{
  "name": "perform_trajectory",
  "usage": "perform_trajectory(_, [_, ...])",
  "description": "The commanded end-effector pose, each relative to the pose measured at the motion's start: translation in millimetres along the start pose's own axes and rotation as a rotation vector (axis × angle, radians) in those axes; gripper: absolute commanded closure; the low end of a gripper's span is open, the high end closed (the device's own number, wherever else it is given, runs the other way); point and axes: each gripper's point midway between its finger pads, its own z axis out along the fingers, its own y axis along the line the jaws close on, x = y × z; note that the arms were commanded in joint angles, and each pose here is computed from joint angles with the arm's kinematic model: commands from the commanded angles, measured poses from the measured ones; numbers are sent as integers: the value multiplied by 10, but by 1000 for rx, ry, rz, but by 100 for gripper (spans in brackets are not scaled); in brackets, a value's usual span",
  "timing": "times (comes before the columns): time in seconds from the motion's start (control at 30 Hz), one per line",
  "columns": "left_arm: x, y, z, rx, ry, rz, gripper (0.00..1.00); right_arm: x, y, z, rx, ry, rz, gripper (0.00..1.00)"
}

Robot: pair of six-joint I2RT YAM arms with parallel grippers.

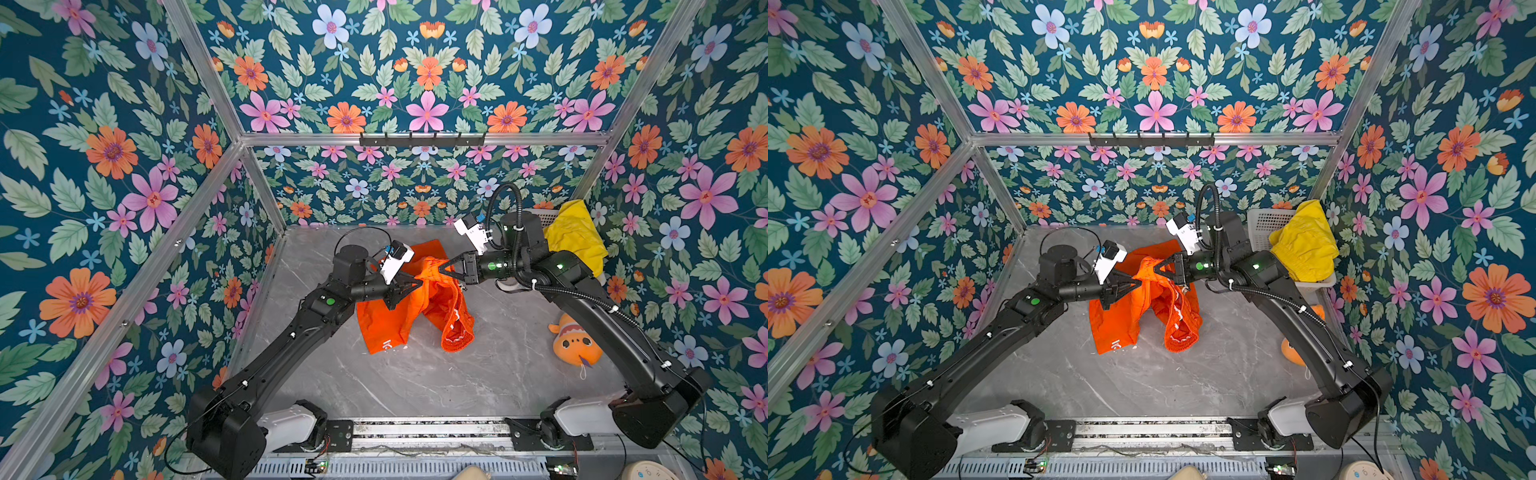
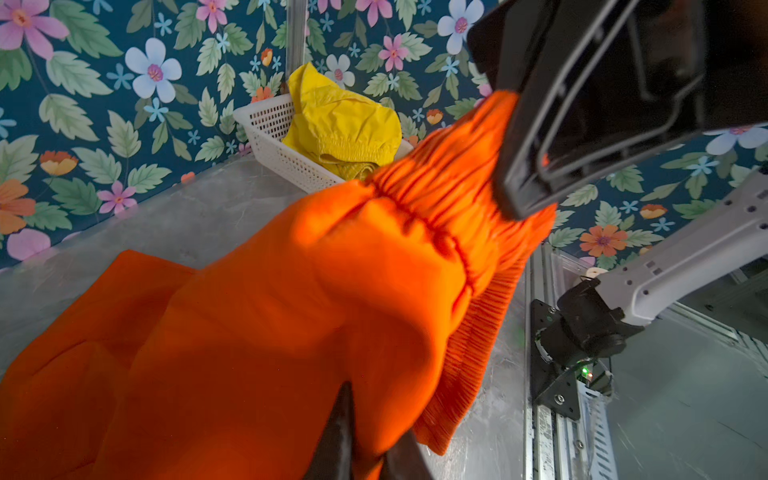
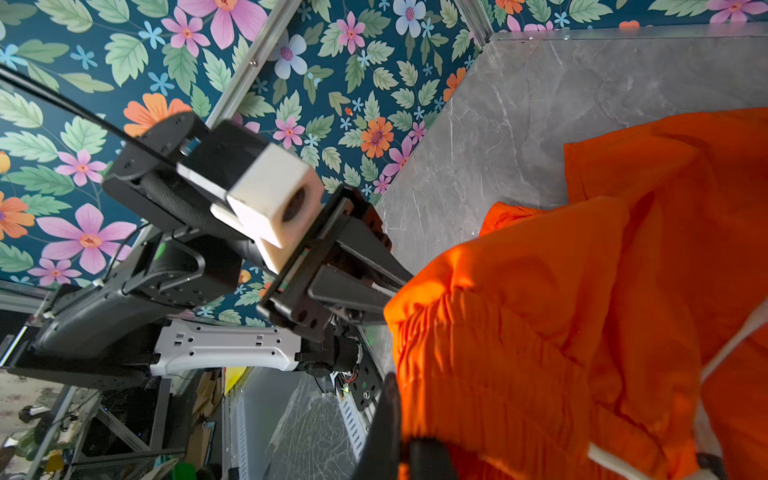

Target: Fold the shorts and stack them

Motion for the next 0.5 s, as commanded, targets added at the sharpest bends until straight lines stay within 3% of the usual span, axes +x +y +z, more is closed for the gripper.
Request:
perform_trajectory(0.0, [13, -154, -10, 92, 33, 20, 98, 34, 24, -62, 7, -13, -138, 86])
perform_trajectory(0.07, [48, -182, -16, 110, 71, 13, 99, 108, 0, -113, 30, -13, -229, 64])
perform_trajectory(0.13, [74, -213, -19, 130, 96, 4, 100, 225, -93, -165, 78, -24, -339, 53])
perform_trajectory(0.3, [60, -256, -21, 159, 104, -7, 99, 545, -187, -157, 58, -65, -556, 48])
perform_trajectory(0.47, [42, -276, -13, 177, 108, -13, 99, 562, -224, -157, 60, -181, -600, 46])
